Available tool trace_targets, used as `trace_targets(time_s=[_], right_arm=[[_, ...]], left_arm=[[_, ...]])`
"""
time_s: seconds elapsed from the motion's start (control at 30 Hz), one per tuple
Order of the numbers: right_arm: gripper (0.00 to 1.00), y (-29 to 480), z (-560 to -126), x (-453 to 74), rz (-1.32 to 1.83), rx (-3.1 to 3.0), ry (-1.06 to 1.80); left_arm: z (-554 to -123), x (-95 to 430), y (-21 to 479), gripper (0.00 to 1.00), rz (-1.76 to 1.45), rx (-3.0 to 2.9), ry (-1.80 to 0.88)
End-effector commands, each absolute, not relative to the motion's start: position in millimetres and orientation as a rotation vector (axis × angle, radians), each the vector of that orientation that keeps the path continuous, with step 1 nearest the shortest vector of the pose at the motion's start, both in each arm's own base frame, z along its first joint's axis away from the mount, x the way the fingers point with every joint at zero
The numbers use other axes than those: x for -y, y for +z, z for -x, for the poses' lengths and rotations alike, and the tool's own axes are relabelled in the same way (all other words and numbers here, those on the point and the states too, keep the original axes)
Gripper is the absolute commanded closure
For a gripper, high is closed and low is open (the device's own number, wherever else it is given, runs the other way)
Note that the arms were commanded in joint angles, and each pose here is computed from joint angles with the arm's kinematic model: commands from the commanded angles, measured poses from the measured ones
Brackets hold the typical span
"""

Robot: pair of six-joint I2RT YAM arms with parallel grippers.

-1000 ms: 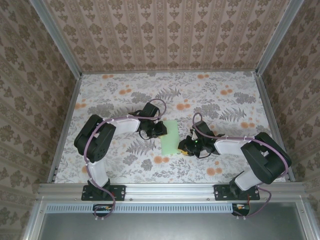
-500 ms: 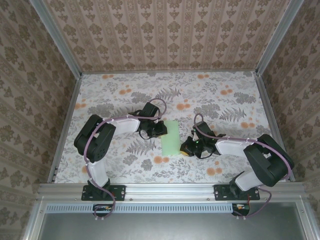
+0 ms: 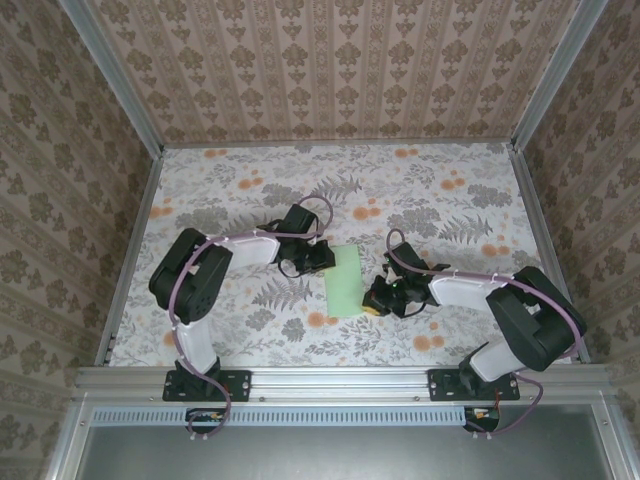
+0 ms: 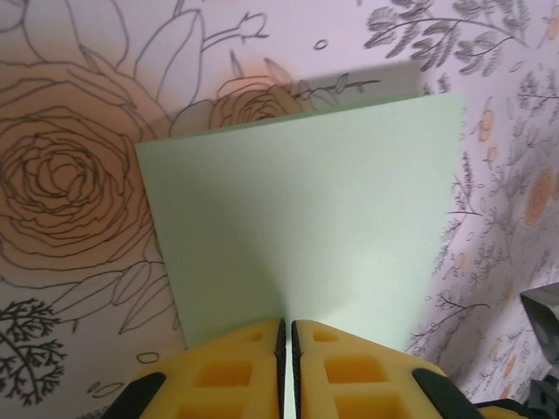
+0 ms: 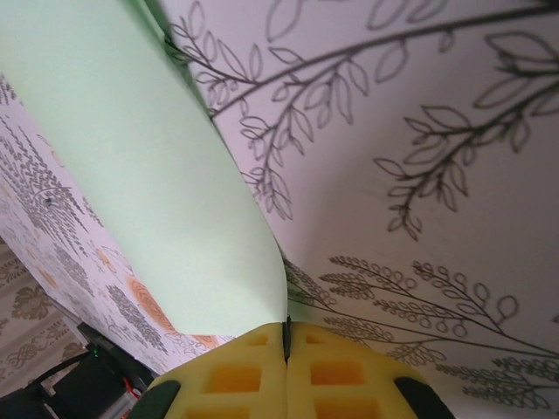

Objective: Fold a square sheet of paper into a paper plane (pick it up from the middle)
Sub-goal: Third fold the triangle at the center of the table.

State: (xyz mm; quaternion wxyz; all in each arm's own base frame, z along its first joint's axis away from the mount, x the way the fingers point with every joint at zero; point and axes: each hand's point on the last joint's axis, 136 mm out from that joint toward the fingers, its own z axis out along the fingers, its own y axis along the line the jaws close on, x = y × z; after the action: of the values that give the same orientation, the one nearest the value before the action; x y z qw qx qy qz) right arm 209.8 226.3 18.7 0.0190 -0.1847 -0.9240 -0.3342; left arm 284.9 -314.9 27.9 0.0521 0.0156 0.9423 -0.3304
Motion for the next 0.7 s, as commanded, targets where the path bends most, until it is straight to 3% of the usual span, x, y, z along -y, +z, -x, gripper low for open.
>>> trace_targets(time_s=[0.0,0.37,0.67], right_arm=[[0.94,28.2,-216.6,-232.5,0.546,2.863,-1.069],[0.94,61.9,-249.7,-258.1,0.495,2.879,-1.254],[0.93,63.7,-228.6,-244.9,0.486,2.872,-1.151]], left_arm=[[-277.0,310.4,14.4,0.87,-0.068,-2.917,-0.963],[-271.4,302.7,4.2,0.87,-0.065,-2.958,-0.892],[-277.3,308.5,25.9,0.87,-0.121,-2.899,-0.908]])
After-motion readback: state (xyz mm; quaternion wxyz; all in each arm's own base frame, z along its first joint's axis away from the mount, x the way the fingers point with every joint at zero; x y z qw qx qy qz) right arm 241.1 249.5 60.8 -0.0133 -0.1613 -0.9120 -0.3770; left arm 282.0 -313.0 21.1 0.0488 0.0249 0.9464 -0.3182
